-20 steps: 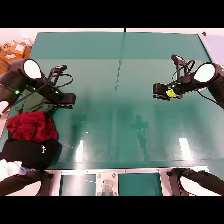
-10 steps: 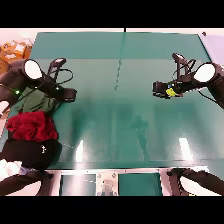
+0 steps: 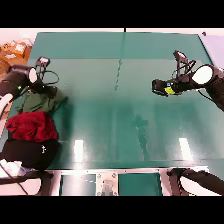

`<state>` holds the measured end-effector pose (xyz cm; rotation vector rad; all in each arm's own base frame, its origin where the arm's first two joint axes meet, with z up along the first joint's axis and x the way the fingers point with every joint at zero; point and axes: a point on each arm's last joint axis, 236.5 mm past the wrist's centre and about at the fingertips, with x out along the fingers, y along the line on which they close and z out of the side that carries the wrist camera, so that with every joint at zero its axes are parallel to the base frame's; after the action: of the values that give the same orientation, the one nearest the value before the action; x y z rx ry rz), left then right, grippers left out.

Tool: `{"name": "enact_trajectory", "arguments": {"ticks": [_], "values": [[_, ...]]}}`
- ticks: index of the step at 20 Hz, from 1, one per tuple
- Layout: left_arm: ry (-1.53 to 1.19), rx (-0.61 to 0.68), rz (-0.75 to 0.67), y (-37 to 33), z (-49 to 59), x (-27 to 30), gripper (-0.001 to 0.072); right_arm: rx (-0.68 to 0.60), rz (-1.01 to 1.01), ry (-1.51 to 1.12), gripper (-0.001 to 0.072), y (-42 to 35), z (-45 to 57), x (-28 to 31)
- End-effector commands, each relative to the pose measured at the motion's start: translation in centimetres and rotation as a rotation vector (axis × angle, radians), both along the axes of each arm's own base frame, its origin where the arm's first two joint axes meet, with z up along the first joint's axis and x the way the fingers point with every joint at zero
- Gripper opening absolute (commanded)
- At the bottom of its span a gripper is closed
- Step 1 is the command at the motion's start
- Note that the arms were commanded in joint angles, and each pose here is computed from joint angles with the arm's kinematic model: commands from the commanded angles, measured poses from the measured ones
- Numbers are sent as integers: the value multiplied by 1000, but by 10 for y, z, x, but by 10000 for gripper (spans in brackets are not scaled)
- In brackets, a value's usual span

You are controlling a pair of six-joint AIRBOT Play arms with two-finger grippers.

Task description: Fold the shirts.

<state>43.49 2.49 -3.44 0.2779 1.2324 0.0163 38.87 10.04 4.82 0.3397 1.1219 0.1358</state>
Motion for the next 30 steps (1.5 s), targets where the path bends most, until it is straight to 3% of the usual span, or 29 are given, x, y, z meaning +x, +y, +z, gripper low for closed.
{"name": "enact_trajectory", "arguments": {"ticks": [1,3,4,5,11,16,21,23,24,25,26,30], "values": [[140,29,20,20,-53,-12,720,5,-12,-34,15,-1,2,8],[138,12,21,17,-63,-8,694,4,-22,-32,15,-5,2,8],[131,12,20,17,-63,-6,407,4,-30,-32,15,-8,2,9],[143,16,23,18,-58,-7,25,5,-40,-31,15,-12,2,10],[-15,-19,2,-19,55,30,24,-2,-173,-5,14,-70,-1,12],[-222,-269,-258,-189,166,12,24,-11,-287,38,13,-127,-6,2],[-115,-496,-495,-356,129,-55,30,-12,-295,60,13,-134,-8,-3],[-56,-540,-527,-391,102,-71,627,14,-293,72,15,-128,-8,-5],[-36,-531,-528,-391,95,-73,640,16,-288,89,74,-127,-9,-9],[-34,-494,-514,-377,92,-66,640,16,-281,109,219,-126,-11,-13],[-19,-466,-478,-355,92,-56,641,15,-271,121,294,-124,-12,-16],[115,-402,-245,-242,82,-29,642,16,-268,138,297,-123,-16,-20]]}}
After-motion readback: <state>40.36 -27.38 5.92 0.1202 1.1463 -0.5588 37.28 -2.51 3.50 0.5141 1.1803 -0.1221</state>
